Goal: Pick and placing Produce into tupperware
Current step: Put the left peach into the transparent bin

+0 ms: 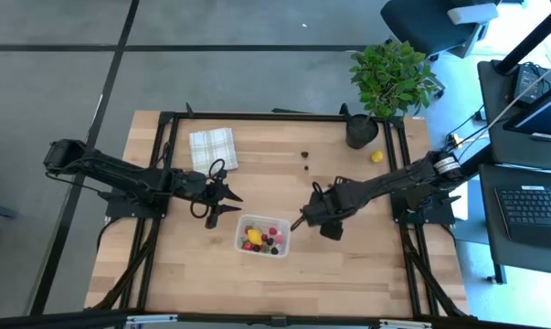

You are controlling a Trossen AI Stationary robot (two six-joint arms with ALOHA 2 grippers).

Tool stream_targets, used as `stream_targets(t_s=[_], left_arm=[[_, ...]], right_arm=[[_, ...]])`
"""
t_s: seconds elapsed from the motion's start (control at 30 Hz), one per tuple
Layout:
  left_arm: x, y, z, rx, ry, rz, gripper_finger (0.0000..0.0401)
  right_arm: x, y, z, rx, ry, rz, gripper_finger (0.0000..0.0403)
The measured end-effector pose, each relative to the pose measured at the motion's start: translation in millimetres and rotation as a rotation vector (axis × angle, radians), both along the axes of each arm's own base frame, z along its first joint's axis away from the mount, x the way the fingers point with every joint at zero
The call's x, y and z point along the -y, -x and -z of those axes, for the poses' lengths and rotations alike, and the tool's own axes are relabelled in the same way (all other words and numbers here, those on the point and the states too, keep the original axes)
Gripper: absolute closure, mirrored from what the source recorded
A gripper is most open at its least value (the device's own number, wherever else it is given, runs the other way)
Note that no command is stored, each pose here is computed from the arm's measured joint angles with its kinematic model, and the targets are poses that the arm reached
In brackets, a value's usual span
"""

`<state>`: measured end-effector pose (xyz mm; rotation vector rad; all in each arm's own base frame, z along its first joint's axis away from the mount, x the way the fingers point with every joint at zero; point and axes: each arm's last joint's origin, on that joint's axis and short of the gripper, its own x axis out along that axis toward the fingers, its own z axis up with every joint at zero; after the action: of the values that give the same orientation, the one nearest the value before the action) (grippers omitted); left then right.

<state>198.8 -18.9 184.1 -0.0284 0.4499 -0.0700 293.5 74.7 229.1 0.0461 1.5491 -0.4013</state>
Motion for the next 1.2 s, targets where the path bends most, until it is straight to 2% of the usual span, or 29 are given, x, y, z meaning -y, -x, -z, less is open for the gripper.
stream_targets(t_s=[0.23, 0.43, 0.83, 1.2], left_arm=[[0, 0, 0, -0.002, 0.024, -0.011, 0.0280], [0, 1, 2, -0.020, 0.022, -0.011, 0.0280], [0, 1, 2, -0.021, 0.019, -0.011, 0.0280], [0, 1, 2, -0.020, 0.018, -0.011, 0.0280]], right_arm=[[19, 0, 8, -0.034, -0.045, -0.025, 0.0077], [33, 27, 35, -0.112, -0.067, 0.013, 0.0077], [37, 55, 70, 0.021, -0.096, -0.080, 0.0077], [35, 45, 82, 0.183, -0.115, -0.110, 0.0077]])
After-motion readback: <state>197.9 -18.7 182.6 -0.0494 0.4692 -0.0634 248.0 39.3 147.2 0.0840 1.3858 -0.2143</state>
